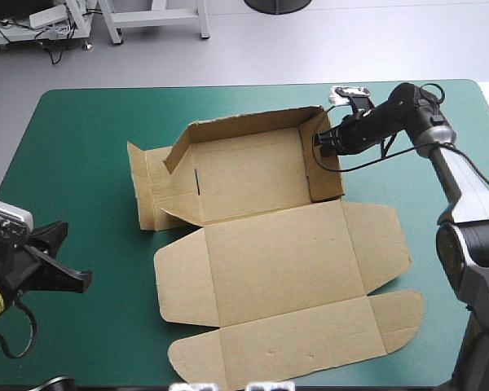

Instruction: Fold the box

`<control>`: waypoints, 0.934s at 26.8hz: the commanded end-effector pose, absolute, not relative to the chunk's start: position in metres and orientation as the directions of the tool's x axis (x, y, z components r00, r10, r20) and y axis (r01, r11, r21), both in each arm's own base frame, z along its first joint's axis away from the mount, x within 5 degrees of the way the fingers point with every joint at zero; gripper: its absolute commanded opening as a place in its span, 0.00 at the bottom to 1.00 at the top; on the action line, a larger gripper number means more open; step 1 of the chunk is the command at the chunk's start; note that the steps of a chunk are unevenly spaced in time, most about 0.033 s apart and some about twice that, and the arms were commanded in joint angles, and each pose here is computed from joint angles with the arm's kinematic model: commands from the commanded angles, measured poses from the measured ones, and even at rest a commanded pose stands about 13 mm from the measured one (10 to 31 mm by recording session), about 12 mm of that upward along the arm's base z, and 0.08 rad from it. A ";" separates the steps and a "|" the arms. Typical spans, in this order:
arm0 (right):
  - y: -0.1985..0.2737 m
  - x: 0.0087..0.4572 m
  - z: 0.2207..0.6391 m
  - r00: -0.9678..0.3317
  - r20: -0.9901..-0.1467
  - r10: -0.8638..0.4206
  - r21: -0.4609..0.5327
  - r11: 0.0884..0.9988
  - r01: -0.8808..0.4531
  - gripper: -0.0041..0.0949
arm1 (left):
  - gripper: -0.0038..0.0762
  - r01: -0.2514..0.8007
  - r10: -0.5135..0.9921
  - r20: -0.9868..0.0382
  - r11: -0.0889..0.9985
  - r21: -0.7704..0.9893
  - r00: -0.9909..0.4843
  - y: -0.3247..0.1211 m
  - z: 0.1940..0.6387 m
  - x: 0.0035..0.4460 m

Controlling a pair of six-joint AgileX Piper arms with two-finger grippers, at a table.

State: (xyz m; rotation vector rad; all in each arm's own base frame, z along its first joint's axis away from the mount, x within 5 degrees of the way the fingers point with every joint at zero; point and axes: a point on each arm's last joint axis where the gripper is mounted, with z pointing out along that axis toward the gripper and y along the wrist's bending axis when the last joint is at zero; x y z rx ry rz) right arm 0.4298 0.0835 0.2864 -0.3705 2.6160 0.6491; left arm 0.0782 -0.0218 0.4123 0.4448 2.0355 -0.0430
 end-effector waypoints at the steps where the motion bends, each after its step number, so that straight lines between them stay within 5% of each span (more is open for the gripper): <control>1: 0.089 0.416 0.291 -0.891 -0.386 -0.238 0.380 0.839 -0.389 0.04 | 0.04 0.287 0.296 -0.845 0.941 0.179 -0.445 -0.019 0.411 0.080; 14: 0.088 0.422 0.277 -0.900 -0.361 -0.246 0.363 0.852 -0.378 0.07 | 0.04 0.370 0.324 -0.816 0.917 0.147 -0.479 -0.025 0.406 0.075; 21: 0.096 0.427 0.275 -0.882 -0.405 -0.242 0.341 0.855 -0.392 0.35 | 0.04 0.372 0.331 -0.815 0.915 0.155 -0.475 -0.025 0.406 0.075; 25: 0.100 0.431 0.291 -0.854 -0.461 -0.239 0.325 0.851 -0.413 0.39 | 0.04 0.380 0.349 -0.813 0.909 0.173 -0.466 -0.025 0.407 0.075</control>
